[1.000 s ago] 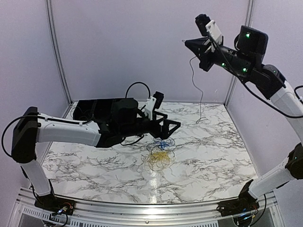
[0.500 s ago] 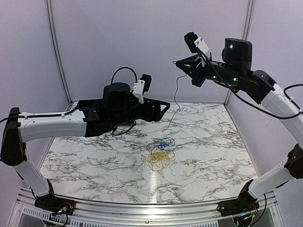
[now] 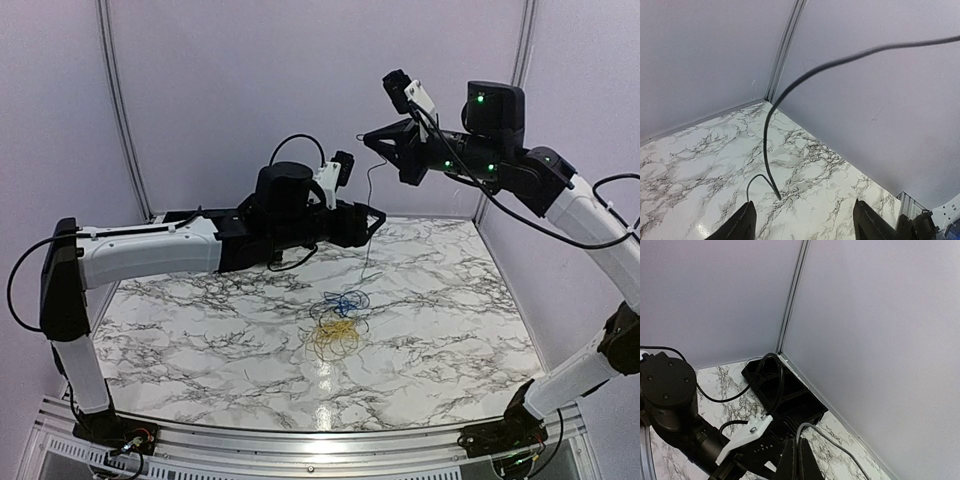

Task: Untangle the cables

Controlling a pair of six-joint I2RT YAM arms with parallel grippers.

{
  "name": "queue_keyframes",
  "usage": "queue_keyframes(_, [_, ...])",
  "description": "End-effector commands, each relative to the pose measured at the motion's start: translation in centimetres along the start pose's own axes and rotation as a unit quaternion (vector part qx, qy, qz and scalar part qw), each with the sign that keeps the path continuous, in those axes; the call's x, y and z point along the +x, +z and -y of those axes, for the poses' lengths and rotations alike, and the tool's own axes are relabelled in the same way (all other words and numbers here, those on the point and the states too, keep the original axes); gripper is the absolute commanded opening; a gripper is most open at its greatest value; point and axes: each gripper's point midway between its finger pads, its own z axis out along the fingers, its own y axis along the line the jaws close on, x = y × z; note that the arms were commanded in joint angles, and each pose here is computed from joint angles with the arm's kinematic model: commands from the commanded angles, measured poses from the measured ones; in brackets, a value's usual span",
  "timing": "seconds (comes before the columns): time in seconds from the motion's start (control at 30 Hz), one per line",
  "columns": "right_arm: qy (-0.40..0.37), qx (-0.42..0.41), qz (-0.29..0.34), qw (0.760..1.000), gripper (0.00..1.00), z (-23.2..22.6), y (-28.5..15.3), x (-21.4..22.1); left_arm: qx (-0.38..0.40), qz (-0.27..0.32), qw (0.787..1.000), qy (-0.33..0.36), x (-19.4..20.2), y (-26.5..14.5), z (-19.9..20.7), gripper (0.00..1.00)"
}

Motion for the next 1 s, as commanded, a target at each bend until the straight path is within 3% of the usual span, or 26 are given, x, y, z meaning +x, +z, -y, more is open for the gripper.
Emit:
queue_keyframes(0.0, [0.001,0.002,0.032,0.999,0.0,0.4,-1.2,-2.7,-0.044,0.006,0.999,-0.031,-0.2,0.6,-2.5,0.64])
queue_keyframes(0.13, [0.002,0.001,0.032,0.999,0.0,0.3,-1.3,-2.7,-0.06,0.019,0.997,-0.052,-0.7,0.9,-4.6,0.48])
queue_keyframes(0.33, [0.01,0.003,0.029,1.0,0.0,0.4,-1.2,-2.5,-0.02,0.029,0.998,-0.047,-2.2,1.9,-5.2,0.13])
queue_keyframes(0.43, [0.014,0.009,0.028,0.999,0.0,0.6,-1.1,-2.4,-0.009,0.036,0.998,-0.045,-2.5,1.7,-5.1,0.01])
queue_keyframes(0.57, [0.024,0.056,0.013,0.998,0.0,2.4,-0.7,-1.3,0.013,0.044,0.998,-0.042,-3.1,0.5,-4.0,0.0])
queue_keyframes(0.73, [0.054,0.138,-0.039,0.988,0.0,6.4,-0.1,3.9,0.021,0.061,0.997,-0.035,-5.0,-2.4,-3.4,0.0])
queue_keyframes(0.9, [0.1,0.112,-0.083,0.985,0.0,5.8,1.7,9.6,0.009,0.089,0.992,-0.09,-7.9,-5.5,-5.7,0.0])
queue_keyframes(0.97, [0.114,0.046,-0.087,0.989,0.1,3.6,2.8,10.3,-0.001,0.103,0.99,-0.098,-9.1,-6.6,-7.0,0.0])
